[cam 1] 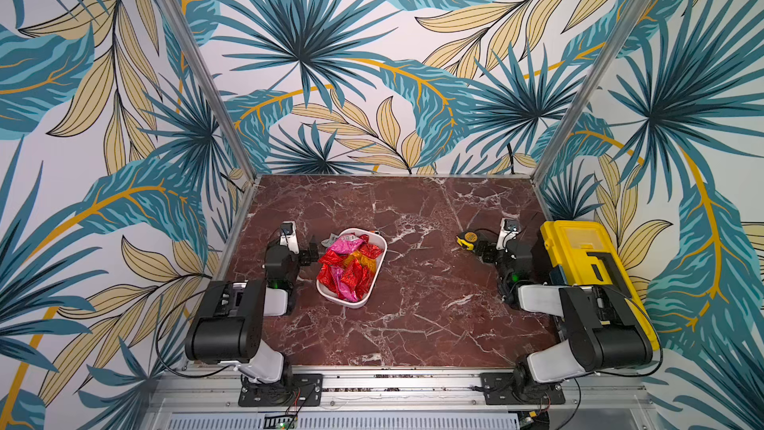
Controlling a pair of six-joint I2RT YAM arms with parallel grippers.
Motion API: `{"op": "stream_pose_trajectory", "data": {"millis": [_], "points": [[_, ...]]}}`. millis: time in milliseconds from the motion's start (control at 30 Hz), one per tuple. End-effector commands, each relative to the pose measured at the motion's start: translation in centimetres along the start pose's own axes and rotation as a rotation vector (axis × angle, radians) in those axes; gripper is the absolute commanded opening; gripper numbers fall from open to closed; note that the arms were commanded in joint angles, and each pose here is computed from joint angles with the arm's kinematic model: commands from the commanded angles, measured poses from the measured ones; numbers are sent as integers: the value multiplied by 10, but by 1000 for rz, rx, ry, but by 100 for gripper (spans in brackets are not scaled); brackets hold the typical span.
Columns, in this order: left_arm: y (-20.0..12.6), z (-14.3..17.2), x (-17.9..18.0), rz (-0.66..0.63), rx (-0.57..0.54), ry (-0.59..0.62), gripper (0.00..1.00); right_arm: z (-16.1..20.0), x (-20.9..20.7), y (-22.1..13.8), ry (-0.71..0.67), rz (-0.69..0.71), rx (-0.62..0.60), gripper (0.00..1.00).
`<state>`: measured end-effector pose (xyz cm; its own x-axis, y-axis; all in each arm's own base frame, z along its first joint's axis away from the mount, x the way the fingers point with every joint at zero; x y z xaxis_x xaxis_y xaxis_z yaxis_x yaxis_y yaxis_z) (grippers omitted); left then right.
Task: Take the tea bags out of the storage box
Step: Pick up the tea bag from the storage box.
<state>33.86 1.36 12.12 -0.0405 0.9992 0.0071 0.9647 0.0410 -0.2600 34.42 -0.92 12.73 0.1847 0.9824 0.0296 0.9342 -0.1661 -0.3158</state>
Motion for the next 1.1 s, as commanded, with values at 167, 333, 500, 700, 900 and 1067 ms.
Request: {"op": "stream_pose_trajectory", "data": {"millis": [167, 333, 500, 700, 900, 1067], "points": [[4, -11, -1, 2, -37, 17, 100, -1, -1, -2, 10, -6, -15, 99], [4, -11, 0, -3, -36, 14, 100, -1, -1, -2, 9, -6, -14, 99], [4, -12, 0, -1, -39, 11, 100, -1, -1, -2, 10, -6, -13, 99], [-20, -22, 15, -101, -134, -43, 100, -27, -2, -29, 10, -4, -58, 99], [-44, -55, 28, -213, -94, -160, 100, -71, -20, -82, 225, 107, 45, 99], [-61, -71, 33, -282, 89, -347, 100, -73, -10, -111, 389, -26, 62, 99]]}}
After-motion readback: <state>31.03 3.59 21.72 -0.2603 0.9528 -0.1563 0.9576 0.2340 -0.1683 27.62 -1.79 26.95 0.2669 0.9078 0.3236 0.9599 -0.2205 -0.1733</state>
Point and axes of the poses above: each gripper's point midway between its finger pads, its own y axis out along the fingers, its own x axis along the line the jaws close on, z = x × y, the point moved 6 cm from there along -y, back along the fingers, and after that the axes turned 2 degrees about y, right-handed, at the moved point
